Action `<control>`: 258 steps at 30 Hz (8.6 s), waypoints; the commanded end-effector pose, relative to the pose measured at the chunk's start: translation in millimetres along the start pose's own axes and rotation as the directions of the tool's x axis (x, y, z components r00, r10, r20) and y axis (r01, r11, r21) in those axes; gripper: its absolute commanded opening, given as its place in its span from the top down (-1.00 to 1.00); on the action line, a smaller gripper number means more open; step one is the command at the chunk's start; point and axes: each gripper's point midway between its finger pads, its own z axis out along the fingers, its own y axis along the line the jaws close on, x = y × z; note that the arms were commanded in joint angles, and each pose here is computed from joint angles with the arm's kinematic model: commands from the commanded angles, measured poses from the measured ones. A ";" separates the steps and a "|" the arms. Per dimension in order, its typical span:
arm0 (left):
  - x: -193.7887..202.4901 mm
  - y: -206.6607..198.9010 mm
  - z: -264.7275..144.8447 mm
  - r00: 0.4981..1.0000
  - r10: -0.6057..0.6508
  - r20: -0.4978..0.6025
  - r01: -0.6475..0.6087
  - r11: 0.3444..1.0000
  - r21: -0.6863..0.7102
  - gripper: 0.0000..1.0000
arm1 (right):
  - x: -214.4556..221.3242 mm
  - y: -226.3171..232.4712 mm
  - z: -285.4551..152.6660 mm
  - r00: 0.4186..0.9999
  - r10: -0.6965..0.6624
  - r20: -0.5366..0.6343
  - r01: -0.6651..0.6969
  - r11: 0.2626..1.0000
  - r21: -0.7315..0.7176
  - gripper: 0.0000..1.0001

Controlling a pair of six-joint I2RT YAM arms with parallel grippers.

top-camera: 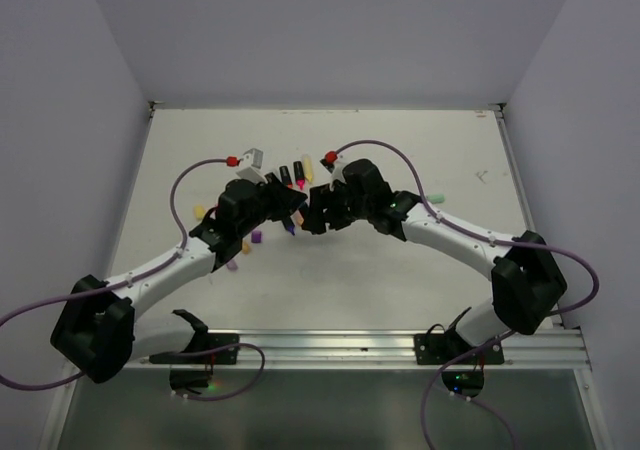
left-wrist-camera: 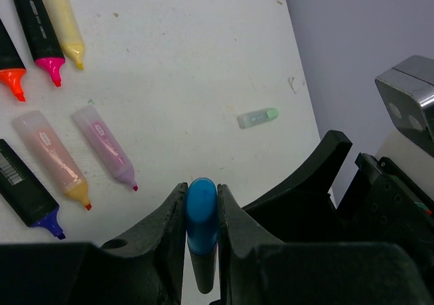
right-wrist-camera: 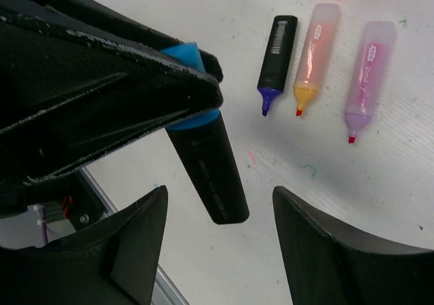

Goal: Open the pen caps

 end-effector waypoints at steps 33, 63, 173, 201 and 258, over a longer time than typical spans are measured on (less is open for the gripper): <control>-146.0 47.4 23.1 0.964 0.068 0.255 0.004 0.962 -0.272 1.00 | 39.7 -20.0 24.5 0.997 -0.048 -0.052 0.048 0.999 -0.004 1.00; -177.9 128.2 -22.7 0.944 -0.009 0.329 0.178 0.856 -0.485 1.00 | 47.5 -47.3 33.0 0.995 -0.048 -0.093 0.067 0.974 0.215 1.00; -28.6 155.5 -93.6 0.993 -0.082 0.085 0.112 0.883 -0.455 -0.55 | 9.0 -304.4 -28.3 0.879 0.453 0.145 -0.434 0.639 0.635 -0.40; -21.6 156.5 -76.0 0.997 -0.074 0.023 0.077 0.906 -0.416 -0.54 | -54.9 -364.0 -62.7 0.949 0.312 0.043 -0.249 0.662 0.707 -0.52; 57.5 -3.2 8.5 0.967 0.108 -0.230 -0.061 0.977 0.204 -0.40 | -32.9 -221.8 -27.5 0.874 0.445 0.194 -0.483 0.760 0.434 1.00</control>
